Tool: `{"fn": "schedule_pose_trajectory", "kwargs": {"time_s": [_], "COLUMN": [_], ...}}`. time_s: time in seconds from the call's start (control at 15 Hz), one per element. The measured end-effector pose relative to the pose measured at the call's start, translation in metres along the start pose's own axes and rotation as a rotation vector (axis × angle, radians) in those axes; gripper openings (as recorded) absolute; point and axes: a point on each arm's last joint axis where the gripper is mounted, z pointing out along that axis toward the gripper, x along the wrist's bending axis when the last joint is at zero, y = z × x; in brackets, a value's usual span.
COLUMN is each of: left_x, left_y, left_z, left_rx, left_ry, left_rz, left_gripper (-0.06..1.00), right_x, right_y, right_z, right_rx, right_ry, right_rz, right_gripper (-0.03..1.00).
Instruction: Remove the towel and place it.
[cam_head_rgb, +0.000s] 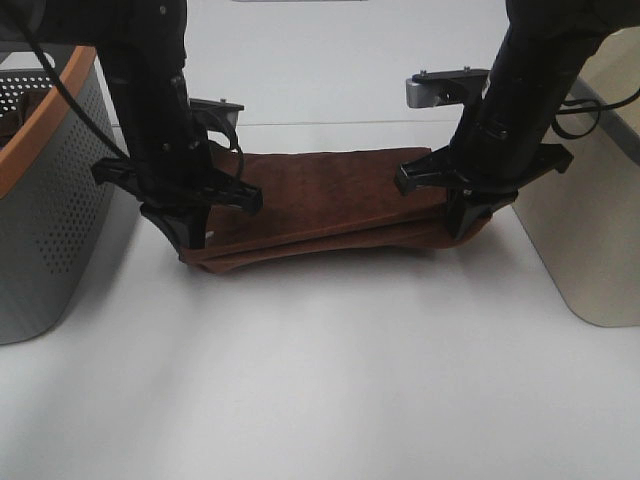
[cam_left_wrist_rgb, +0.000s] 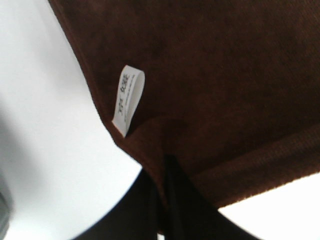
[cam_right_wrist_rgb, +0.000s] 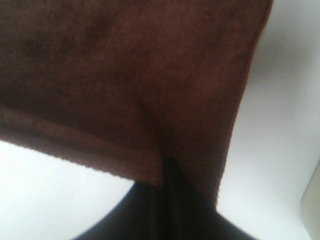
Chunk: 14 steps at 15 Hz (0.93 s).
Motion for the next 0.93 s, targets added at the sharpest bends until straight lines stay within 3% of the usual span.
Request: {"fn": "schedule_pose_trajectory", "kwargs": {"time_s": [0.27, 0.73, 0.8, 0.93], "left_x": [-0.003, -0.004, -0.003, 0.008], "left_y": [-0.016, -0.032, -0.033, -0.041], "left_z": [0.010, 0.015, 0.014, 0.015], "left_rx": [0.062, 0.096, 0.101, 0.176], "left_ry": [-0.050, -0.083, -0.077, -0.004], "left_rz": [-0.033, -0.059, -0.056, -0.022], "left_gripper": [0.00, 0.00, 0.00, 0.00], "right_x": [-0.001, 0.001, 0.000, -0.013], "right_y": [-0.020, -0.027, -0.027, -0.029], "right_z": [0.017, 0.022, 0.022, 0.022], "right_rx": [0.078, 0.104, 0.109, 0.133], "right_ry": [0.002, 0.014, 0.007, -0.068], "right_rz": [0.009, 0.017, 0.012, -0.030], "right_gripper": [0.00, 0.00, 0.03, 0.20]}}
